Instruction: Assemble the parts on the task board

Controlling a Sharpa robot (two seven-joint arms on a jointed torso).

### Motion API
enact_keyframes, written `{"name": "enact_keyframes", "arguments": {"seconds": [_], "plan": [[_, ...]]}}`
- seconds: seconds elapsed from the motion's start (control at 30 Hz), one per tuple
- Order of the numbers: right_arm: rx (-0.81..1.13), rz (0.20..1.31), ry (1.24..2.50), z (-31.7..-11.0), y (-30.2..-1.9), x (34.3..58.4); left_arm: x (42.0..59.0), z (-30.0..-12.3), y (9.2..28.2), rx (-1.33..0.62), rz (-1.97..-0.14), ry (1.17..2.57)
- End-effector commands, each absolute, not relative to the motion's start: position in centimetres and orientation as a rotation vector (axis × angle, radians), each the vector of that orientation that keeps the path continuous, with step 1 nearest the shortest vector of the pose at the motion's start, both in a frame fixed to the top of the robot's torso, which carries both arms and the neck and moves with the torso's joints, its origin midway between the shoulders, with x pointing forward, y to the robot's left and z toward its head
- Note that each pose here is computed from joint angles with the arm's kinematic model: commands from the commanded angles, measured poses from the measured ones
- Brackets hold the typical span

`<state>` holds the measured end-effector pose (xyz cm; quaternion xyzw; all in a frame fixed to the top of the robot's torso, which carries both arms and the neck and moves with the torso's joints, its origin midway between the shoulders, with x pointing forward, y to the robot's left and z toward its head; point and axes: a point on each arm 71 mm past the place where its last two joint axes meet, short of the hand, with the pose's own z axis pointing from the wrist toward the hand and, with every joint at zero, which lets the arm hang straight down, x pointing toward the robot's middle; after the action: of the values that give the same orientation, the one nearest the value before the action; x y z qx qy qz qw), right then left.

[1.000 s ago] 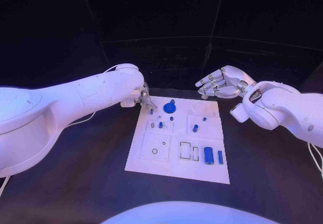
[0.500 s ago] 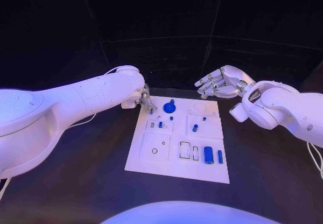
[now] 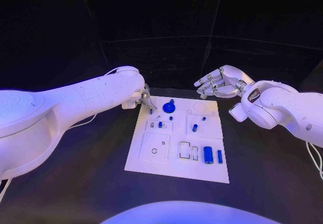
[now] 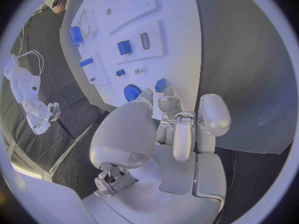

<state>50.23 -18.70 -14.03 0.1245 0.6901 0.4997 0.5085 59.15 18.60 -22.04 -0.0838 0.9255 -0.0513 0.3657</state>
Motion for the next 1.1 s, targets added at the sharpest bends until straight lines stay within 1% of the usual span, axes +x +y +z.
{"name": "enact_keyframes", "arguments": {"seconds": [0.03,0.53,0.87,1.1], "plan": [[0.287,1.218,1.659,-13.85,-18.54,50.19,59.16,-22.07,18.45,-0.207,-0.143,2.383],[0.286,1.219,1.660,-13.85,-18.49,50.20,59.13,-22.27,18.51,-0.210,-0.144,2.384],[0.286,1.219,1.661,-13.86,-18.48,50.22,59.23,-22.13,18.42,-0.275,-0.230,2.346],[0.287,1.217,1.662,-13.87,-18.60,50.22,58.76,-22.15,18.97,-0.354,-0.310,2.345]]}}
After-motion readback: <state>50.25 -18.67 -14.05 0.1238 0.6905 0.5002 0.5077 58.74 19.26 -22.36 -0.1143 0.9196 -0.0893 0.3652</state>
